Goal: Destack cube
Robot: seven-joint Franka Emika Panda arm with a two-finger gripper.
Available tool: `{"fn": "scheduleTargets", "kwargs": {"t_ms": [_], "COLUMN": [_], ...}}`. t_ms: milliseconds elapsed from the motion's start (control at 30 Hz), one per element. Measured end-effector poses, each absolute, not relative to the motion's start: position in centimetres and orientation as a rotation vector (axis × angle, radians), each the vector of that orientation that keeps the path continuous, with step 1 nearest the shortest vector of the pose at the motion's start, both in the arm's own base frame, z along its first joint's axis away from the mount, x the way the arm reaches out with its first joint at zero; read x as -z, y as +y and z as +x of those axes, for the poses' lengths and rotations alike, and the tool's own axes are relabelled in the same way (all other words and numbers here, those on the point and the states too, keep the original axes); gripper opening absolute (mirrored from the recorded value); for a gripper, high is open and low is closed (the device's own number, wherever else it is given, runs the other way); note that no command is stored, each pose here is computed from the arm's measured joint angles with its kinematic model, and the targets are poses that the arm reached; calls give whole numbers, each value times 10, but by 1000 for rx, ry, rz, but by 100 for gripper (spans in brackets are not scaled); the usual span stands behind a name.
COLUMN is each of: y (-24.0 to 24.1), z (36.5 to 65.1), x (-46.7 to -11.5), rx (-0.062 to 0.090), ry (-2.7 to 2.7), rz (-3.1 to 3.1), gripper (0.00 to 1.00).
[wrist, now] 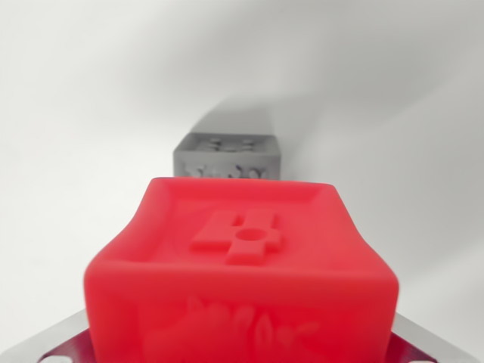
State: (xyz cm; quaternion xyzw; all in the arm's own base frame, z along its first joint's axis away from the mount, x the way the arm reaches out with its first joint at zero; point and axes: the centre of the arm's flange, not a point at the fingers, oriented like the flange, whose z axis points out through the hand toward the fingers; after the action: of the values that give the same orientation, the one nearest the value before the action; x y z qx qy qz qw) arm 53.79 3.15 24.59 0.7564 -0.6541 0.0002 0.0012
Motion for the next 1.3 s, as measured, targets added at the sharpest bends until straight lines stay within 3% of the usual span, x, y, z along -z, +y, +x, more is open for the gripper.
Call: {"fn": "scheduleTargets", "kwargs": {"t_ms": [1300], "y": [-39], "z": [548], "x": [-237], "rx": [1], "ry": [-2012], "rz": [2408], "gripper": [0]}}
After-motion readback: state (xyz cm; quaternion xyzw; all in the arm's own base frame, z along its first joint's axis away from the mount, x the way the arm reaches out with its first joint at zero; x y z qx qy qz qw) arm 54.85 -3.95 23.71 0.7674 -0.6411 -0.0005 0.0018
